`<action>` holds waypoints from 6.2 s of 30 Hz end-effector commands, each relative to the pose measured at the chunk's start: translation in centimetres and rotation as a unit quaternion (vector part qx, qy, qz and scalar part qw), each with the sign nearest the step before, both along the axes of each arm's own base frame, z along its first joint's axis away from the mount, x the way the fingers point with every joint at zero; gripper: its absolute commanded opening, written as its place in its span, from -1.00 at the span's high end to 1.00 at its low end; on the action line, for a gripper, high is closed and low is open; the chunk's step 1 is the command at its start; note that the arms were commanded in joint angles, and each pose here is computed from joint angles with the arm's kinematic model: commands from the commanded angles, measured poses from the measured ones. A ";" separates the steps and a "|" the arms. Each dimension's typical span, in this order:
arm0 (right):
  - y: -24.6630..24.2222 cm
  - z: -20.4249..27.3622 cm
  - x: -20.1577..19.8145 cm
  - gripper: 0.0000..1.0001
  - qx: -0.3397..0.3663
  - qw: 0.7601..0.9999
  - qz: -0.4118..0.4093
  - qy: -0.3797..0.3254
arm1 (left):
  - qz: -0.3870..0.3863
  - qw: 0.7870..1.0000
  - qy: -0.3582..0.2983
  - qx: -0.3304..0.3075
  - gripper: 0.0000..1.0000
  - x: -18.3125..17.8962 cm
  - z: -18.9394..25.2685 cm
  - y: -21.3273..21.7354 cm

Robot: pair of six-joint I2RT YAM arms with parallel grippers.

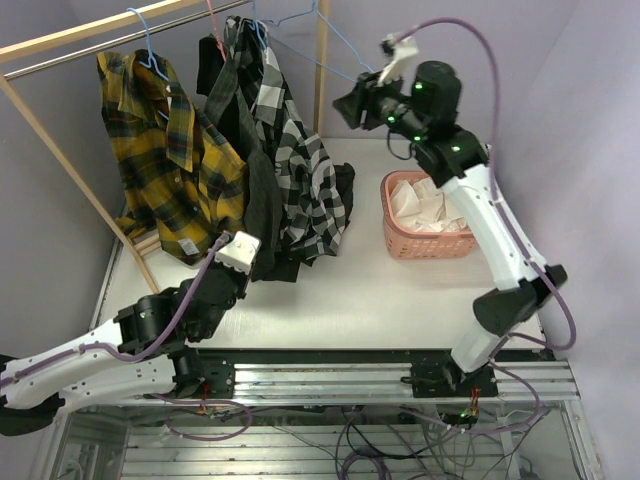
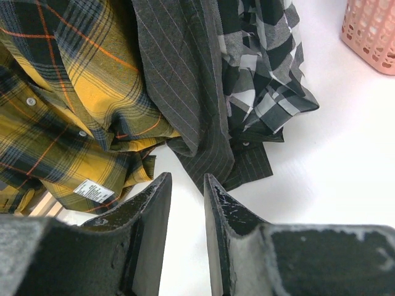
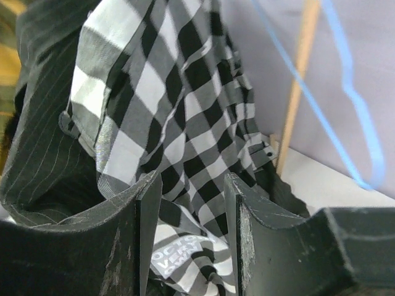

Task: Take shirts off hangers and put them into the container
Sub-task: Pick up the hanger from the clothesline, then remove the shirt from the hanger.

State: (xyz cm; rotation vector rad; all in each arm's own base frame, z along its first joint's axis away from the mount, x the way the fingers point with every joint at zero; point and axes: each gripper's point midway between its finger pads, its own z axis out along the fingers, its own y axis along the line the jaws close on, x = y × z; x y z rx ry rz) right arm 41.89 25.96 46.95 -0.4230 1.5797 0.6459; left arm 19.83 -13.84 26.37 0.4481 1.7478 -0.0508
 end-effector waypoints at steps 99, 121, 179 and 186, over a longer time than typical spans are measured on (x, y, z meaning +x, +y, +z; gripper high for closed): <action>-0.5 14.9 -2.9 1.00 0.020 0.974 -0.005 -0.226 | -0.059 0.972 -0.056 -0.220 -0.54 -1.3 12.7 -1.3; -9.3 10.3 -17.3 1.00 0.006 0.986 -0.018 -0.166 | -0.107 0.973 -0.109 -0.176 -0.53 -0.4 18.6 -4.8; -10.4 7.4 -22.9 1.00 0.023 0.984 0.024 -0.174 | -0.333 0.914 -0.124 -0.193 -0.68 10.0 23.2 -7.2; -10.2 8.7 -27.1 1.00 0.059 0.976 0.085 -0.193 | -0.329 0.914 -0.141 -0.188 -0.67 10.4 24.0 -7.1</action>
